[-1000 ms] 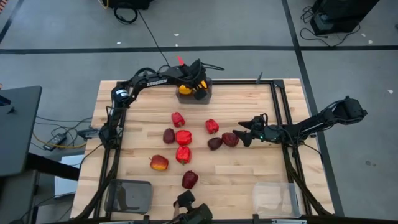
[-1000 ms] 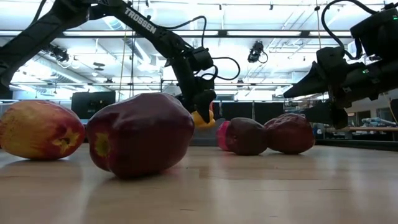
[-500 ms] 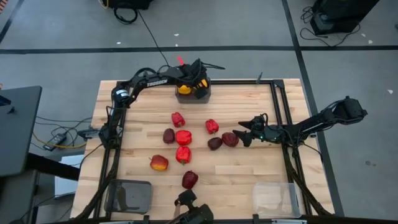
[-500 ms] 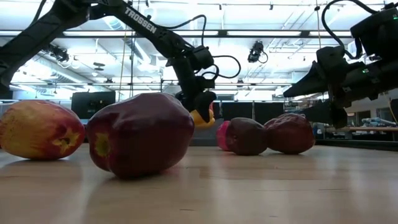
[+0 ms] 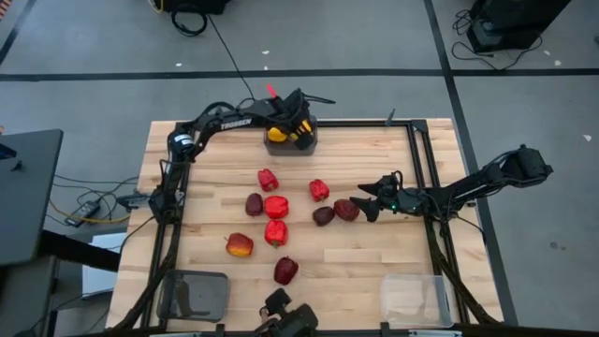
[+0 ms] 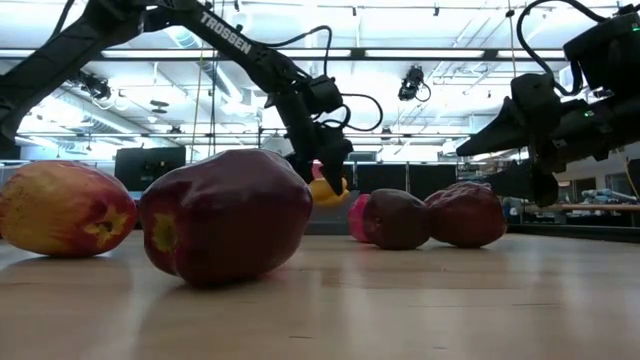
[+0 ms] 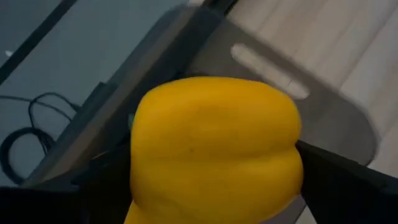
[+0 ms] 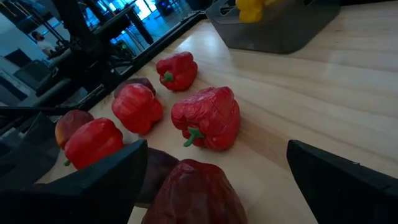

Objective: Sort produce into baskets
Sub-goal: Put the yellow bell pepper into the top black bin, then put the red bell pepper into the transparent bin

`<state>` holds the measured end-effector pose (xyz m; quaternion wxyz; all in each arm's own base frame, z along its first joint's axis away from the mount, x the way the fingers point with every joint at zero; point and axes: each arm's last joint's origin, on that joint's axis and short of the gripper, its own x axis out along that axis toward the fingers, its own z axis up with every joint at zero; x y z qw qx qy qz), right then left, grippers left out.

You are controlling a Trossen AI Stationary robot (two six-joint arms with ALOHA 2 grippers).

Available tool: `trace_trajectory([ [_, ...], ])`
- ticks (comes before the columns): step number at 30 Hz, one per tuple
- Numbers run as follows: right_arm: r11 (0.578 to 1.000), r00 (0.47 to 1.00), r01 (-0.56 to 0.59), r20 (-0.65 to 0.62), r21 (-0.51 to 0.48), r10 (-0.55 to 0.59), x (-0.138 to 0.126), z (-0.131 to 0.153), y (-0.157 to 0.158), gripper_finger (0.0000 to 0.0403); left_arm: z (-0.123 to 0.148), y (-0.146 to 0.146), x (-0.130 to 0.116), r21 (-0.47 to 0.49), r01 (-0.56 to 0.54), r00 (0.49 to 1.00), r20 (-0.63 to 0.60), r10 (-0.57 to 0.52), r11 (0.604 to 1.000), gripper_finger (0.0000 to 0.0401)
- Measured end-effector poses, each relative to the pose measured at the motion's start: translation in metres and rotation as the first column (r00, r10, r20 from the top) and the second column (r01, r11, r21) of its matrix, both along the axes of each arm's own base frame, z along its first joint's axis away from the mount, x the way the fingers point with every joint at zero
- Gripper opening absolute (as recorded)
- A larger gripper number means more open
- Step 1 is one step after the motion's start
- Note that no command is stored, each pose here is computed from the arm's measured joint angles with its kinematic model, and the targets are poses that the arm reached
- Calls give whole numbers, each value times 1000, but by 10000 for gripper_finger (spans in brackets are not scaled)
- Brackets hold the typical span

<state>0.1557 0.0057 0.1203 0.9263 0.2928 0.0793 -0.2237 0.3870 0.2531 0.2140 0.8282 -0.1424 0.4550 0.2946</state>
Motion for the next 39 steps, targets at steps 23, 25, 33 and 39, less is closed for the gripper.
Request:
trace_trajectory([
  [23, 1000, 1000, -2, -6, -6, 2, 0, 0, 0, 393, 68, -21, 14, 138, 51, 997, -58, -44, 989, 399],
  [25, 1000, 1000, -6, -7, -7, 6, 0, 0, 0, 393, 71, -31, 16, 125, 79, 993, -92, -68, 989, 399],
  [33, 999, 999, -44, 10, -5, 44, 0, 1, 7, 393, 74, -82, 14, 39, 171, 967, -200, -160, 985, 399],
  [39, 996, 995, -87, 56, 3, 87, 0, 5, 15, 393, 114, -126, 4, 42, 215, 971, -116, -209, 976, 399],
])
